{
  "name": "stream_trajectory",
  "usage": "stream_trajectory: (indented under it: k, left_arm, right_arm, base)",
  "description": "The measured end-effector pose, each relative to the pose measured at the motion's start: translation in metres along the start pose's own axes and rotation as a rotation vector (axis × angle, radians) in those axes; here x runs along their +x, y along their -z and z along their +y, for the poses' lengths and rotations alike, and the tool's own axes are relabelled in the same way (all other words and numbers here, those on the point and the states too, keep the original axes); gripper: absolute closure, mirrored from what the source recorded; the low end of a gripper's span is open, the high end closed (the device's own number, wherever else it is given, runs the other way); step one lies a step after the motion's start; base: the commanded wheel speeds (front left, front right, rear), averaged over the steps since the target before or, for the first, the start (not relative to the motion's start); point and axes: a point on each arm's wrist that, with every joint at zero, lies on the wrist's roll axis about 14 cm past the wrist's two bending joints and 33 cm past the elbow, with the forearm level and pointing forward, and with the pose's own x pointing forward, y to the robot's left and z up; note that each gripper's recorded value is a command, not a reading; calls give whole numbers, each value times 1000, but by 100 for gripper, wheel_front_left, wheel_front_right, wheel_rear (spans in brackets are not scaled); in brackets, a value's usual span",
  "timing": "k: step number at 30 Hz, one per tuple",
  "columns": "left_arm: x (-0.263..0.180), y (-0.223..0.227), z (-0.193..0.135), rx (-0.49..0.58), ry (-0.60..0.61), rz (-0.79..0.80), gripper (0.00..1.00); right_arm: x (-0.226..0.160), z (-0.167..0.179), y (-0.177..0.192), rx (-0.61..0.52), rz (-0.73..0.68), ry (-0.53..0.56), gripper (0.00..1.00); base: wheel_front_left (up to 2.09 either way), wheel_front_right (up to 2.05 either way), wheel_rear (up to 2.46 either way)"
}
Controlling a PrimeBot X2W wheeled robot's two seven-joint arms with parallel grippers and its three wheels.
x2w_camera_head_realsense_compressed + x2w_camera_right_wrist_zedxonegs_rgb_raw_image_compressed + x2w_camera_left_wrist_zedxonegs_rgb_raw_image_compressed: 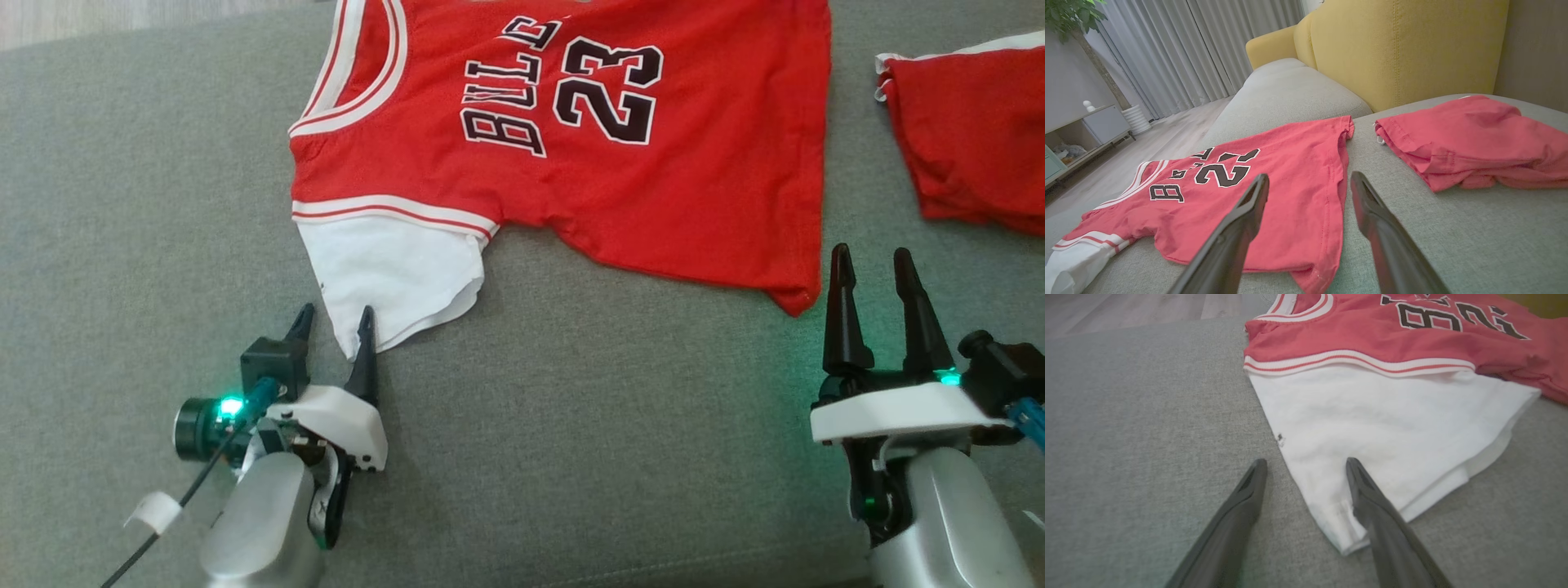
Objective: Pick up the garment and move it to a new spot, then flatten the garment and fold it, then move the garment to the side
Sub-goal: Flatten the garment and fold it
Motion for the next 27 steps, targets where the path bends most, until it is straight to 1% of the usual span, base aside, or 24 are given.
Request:
stream_trajectory:
  k: [8, 9, 10, 11, 16, 19, 22, 27]
  left_arm:
    - [7, -2, 3, -10, -4, 7, 0]
    - [7, -2, 2, -10, 0, 9, 4]
    - [7, -2, 2, -14, 5, 11, 56]
    - [8, -3, 2, -19, 6, 13, 99]
    - [6, -5, 1, -20, 12, 8, 100]
    - [3, -11, 2, -26, 5, -29, 100]
    - [-3, -22, 6, -41, -13, -96, 100]
    - [-14, -56, 14, -65, -53, -244, 100]
  right_arm:
    - [0, 1, -1, -1, -2, -3, 0]
    - [0, 1, -1, -1, -3, -4, 0]
    - [0, 1, -1, 0, -4, -4, 0]
    - [0, 1, -2, 0, -5, -5, 0]
    - [-1, 2, -2, 0, -2, -6, 0]
    - [-5, -1, 8, -13, 49, 1, 0]
    - [-10, -6, 19, 0, 101, 18, 0]
    - [-18, -9, 42, 19, 194, 36, 0]
  base:
    - [0, 0, 0]
    - [0, 0, 0]
    - [0, 0, 0]
    - [0, 0, 0]
    - [0, 0, 0]
    - [0, 0, 0]
    - [0, 0, 0]
    - [0, 0, 0]
